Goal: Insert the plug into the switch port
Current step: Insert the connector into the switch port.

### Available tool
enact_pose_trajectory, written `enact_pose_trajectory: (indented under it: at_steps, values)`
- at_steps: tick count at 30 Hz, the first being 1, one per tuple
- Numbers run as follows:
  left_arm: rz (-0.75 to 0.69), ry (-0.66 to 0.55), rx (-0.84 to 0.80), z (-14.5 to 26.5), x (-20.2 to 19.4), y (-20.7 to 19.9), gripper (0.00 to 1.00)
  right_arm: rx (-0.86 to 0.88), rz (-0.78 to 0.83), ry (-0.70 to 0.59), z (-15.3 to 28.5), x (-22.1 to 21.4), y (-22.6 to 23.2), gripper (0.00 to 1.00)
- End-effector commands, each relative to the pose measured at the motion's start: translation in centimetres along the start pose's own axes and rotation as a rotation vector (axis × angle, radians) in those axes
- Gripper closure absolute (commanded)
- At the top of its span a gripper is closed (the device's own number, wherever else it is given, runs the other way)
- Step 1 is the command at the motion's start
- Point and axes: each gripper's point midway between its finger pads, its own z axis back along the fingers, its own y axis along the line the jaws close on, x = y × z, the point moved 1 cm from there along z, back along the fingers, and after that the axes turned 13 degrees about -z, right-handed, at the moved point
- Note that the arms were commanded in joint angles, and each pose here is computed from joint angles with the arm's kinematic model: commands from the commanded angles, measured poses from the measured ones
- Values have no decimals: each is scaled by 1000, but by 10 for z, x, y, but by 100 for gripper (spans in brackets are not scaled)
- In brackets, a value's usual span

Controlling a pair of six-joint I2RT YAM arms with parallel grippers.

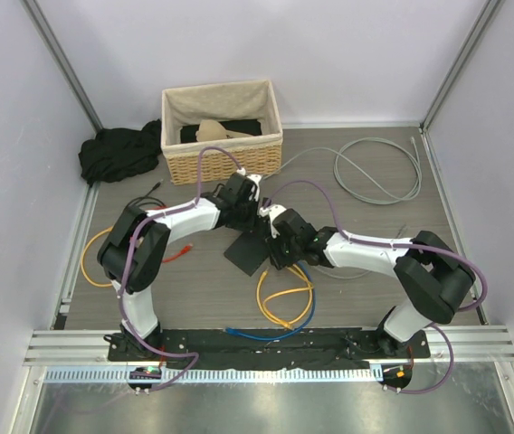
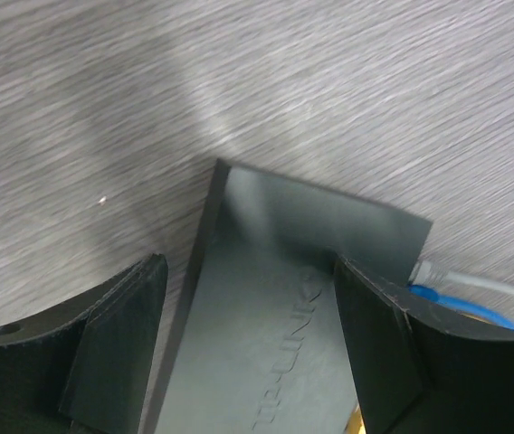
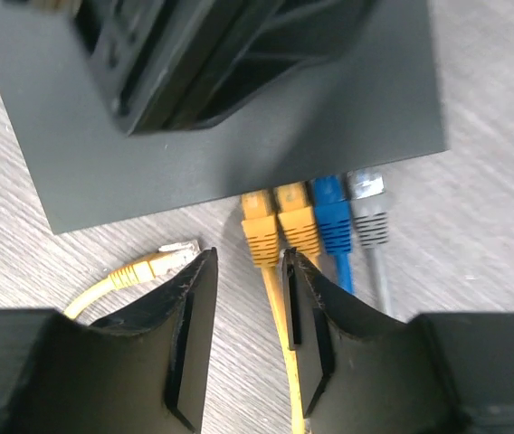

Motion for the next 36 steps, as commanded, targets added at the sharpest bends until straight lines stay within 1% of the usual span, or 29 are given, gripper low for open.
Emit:
enact_pose_trajectory:
  at_steps: [1,9,14,19,27,28,36]
  values:
    - [-35,77,49,9,-10,16,22,-18,16,-73,21,35,5,57]
    - [-21,53,48,20,-2,22,21,-67,44,-39,29,29,-4,56]
    - [-5,29,-4,30,-3,11,20,-75,80,7,29,16,-10,67]
    - [20,52,-37,29,-15,6,20,-60,101,33,25,10,-9,74]
    - [41,75,-47,24,-30,5,20,-38,113,74,9,3,-7,75]
    - [41,80,-45,23,-32,5,19,1,111,89,9,0,0,75]
    - [70,114,-70,13,-45,2,19,-20,114,114,-2,-8,-6,75]
